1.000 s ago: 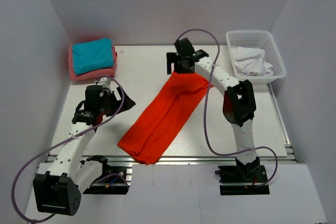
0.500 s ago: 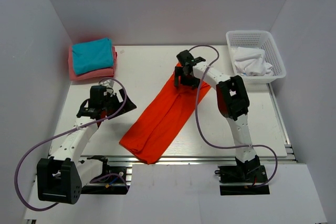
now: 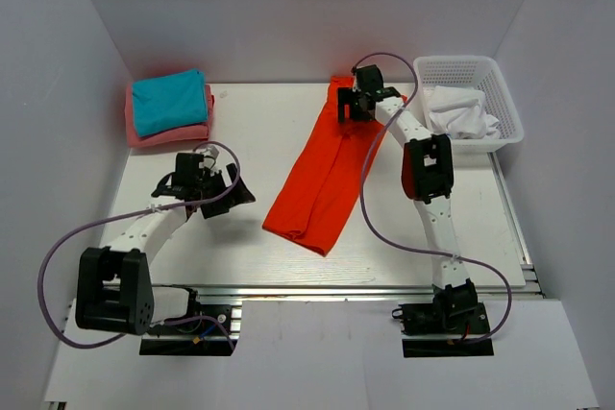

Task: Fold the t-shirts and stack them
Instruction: Rotate the tshirt 60 degrees, then grab the bottom of the folded rectangular tshirt with both arms, then fold the folded rectangular tshirt in 1/3 of the way, then grab one side of the 2/3 rectangular tshirt with both arms

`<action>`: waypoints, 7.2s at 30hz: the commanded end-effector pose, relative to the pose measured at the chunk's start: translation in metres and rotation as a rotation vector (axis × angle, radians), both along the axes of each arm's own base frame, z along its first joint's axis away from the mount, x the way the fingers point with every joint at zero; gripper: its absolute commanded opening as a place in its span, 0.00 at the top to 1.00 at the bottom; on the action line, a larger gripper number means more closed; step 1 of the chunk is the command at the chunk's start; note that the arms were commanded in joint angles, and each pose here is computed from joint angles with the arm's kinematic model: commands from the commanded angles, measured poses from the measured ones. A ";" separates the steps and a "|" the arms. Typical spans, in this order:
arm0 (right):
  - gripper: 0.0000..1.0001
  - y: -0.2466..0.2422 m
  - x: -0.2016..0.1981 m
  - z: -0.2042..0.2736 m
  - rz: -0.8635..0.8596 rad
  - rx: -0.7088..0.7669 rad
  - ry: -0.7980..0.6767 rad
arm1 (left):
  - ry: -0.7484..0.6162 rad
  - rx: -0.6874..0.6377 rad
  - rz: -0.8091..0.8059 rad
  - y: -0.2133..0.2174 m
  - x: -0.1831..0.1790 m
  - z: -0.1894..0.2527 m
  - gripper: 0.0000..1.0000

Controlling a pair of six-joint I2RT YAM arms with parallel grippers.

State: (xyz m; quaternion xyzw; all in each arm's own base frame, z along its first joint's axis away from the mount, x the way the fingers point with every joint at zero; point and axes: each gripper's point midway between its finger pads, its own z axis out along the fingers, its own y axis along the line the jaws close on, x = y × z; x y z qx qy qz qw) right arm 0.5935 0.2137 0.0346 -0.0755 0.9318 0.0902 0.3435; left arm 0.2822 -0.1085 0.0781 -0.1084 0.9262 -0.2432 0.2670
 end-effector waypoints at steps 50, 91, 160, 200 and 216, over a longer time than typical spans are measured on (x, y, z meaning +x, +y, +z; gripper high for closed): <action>0.73 0.077 -0.417 -0.012 0.320 0.093 0.499 | 0.021 0.218 -0.400 -0.080 -0.051 -0.072 0.68; 1.00 0.016 -0.263 0.087 0.032 -0.076 0.026 | -0.290 0.184 -0.227 -0.144 0.108 0.071 1.00; 0.10 0.079 -0.150 0.092 0.425 0.374 -0.073 | -0.368 0.250 -0.091 -0.080 0.118 0.064 0.00; 0.10 0.040 -0.025 0.107 0.038 -0.004 -0.342 | -0.307 0.323 -0.094 -0.056 0.079 0.044 0.00; 0.10 -0.001 -0.234 0.054 -0.009 0.246 0.057 | -0.257 0.268 -0.271 -0.121 0.147 0.001 0.00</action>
